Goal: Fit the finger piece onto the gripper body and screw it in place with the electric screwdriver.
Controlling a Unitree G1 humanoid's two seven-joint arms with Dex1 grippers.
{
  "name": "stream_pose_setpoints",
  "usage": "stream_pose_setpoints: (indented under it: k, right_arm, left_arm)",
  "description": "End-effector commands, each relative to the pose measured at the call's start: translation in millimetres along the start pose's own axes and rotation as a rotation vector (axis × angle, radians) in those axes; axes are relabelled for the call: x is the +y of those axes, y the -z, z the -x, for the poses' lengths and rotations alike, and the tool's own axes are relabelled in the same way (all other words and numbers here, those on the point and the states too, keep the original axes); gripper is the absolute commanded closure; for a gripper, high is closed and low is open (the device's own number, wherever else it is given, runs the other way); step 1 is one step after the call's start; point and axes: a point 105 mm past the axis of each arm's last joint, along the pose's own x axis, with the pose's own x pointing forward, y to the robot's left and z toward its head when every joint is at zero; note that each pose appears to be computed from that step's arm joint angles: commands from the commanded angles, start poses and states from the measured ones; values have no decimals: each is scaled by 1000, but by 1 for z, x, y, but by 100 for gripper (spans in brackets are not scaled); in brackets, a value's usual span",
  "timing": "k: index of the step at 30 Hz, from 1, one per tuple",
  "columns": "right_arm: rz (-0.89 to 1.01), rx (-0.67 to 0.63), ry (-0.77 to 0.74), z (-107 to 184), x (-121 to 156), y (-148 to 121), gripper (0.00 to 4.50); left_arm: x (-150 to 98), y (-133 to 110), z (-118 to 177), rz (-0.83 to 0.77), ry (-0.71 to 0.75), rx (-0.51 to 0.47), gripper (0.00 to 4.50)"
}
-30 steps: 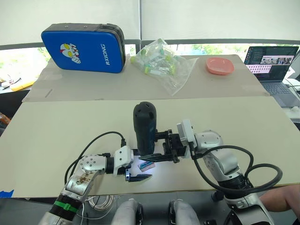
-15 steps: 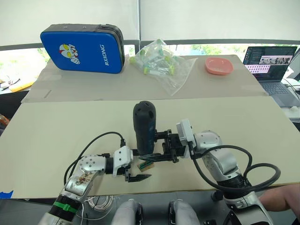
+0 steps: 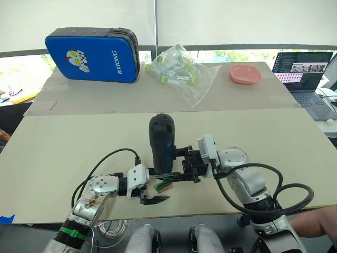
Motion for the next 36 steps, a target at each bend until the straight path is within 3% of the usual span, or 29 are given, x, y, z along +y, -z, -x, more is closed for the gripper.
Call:
stream_pose_setpoints:
  k: [1, 25, 36]
  right_arm:
    - [24, -2, 9, -1, -1, -2, 253]
    - [-5, 42, -10, -1, 3, 4, 253]
    - [6, -5, -15, -2, 2, -6, 253]
  left_arm:
    - [-11, 24, 3, 79, 22, 82, 8]
    - [-11, 26, 3, 83, 19, 84, 8]
    - [-9, 26, 4, 81, 14, 82, 8]
